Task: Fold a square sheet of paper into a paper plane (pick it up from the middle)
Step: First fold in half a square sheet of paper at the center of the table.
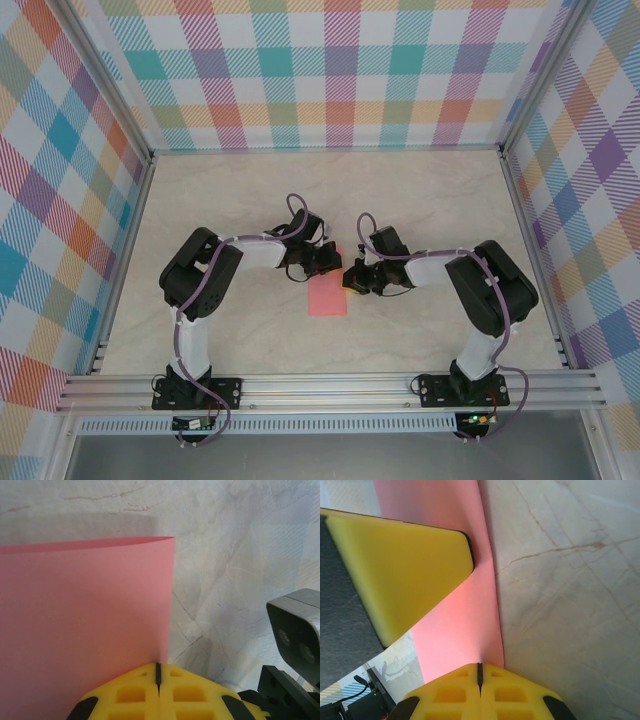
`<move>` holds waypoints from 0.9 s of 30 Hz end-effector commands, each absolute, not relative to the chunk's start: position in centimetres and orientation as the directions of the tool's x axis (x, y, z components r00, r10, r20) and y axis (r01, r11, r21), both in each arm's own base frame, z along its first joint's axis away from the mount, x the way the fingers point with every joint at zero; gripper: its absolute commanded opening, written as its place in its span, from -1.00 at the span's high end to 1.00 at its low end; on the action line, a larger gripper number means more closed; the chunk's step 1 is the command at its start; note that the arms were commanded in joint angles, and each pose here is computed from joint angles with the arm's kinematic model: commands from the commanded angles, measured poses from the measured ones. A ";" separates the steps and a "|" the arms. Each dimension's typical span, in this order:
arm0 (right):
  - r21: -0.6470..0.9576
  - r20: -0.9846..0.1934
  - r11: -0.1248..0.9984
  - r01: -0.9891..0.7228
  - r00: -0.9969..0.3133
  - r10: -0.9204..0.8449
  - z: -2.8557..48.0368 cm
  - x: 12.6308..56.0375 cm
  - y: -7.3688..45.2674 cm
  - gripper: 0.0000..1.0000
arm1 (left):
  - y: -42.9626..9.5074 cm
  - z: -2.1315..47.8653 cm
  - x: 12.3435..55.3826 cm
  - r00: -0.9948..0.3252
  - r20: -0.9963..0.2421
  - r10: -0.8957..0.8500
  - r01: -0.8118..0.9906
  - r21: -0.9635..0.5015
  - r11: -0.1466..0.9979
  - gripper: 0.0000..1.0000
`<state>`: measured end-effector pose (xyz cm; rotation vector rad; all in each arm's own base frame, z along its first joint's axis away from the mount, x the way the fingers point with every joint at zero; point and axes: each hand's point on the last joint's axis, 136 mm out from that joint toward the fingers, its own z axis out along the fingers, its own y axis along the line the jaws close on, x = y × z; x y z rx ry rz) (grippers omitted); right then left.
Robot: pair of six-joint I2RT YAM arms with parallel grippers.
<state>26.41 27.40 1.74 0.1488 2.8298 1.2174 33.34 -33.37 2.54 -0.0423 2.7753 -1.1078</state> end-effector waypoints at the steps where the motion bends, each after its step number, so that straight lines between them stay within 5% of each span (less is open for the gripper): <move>1: 0.725 -0.011 0.687 0.052 -0.996 0.087 1.4 26.4 27.7 1.00 | -33.9 2.6 33.0 -0.989 -0.143 -0.046 0.067 -0.695 0.716 1.00; 27: 0.779 -0.013 0.625 0.045 -0.996 0.088 3.4 25.5 28.1 1.00 | -34.1 3.6 32.1 -0.982 -0.187 -0.033 0.120 -0.746 0.655 1.00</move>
